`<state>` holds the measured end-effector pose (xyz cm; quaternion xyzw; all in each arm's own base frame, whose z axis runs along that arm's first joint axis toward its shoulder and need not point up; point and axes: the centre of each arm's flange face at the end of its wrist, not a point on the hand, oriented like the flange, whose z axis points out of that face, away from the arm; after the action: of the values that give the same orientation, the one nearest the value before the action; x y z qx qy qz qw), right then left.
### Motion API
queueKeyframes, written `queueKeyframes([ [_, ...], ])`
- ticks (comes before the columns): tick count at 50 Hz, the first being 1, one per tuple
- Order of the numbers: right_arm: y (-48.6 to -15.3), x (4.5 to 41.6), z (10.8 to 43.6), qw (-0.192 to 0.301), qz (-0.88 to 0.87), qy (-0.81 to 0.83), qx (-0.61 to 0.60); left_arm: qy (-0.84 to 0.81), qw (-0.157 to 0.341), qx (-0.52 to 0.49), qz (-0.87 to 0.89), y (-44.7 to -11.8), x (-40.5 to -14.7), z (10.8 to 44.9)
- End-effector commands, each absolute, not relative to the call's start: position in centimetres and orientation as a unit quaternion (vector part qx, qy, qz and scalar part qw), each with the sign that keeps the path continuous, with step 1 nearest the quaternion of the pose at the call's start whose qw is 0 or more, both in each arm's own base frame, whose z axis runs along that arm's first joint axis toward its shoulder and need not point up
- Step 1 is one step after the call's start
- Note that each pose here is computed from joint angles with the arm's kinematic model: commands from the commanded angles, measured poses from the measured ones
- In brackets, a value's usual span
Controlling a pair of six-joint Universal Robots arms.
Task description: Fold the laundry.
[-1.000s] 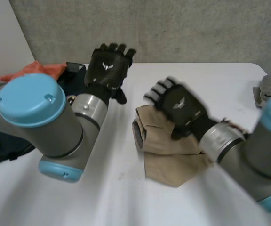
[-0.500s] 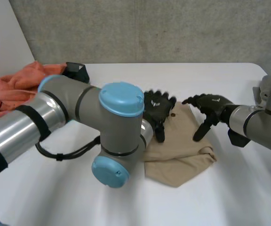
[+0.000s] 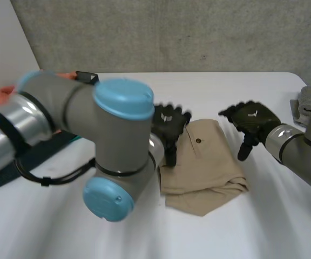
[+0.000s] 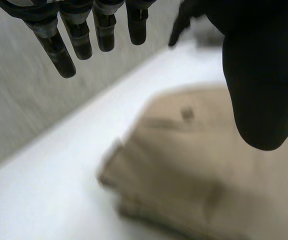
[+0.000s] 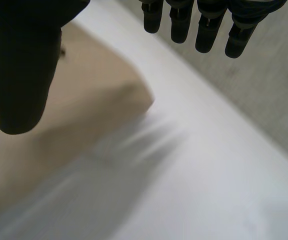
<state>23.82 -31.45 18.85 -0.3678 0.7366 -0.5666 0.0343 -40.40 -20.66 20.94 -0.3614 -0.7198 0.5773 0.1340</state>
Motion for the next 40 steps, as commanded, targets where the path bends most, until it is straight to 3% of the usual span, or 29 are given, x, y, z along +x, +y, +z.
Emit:
queueKeyframes([
  [1,-24.7,24.3,19.3,0.034,-0.622,0.669,-0.405,-0.630,0.215,-0.355,0.657,-21.2,-40.4,28.5],
  [6,-20.8,24.0,15.3,0.050,-0.588,0.670,-0.450,-0.581,0.284,-0.399,0.650,-21.6,-40.6,30.4],
  [10,-19.0,23.7,13.4,0.075,-0.578,0.666,-0.465,-0.563,0.357,-0.448,0.596,-19.9,-40.9,30.3],
  [24,-22.0,24.9,10.1,0.050,-0.642,0.617,-0.453,-0.573,0.366,-0.450,0.579,-19.5,-41.2,29.3],
  [40,-25.3,27.3,11.2,0.052,-0.686,0.574,-0.444,-0.574,0.366,-0.450,0.578,-19.5,-41.2,29.2],
])
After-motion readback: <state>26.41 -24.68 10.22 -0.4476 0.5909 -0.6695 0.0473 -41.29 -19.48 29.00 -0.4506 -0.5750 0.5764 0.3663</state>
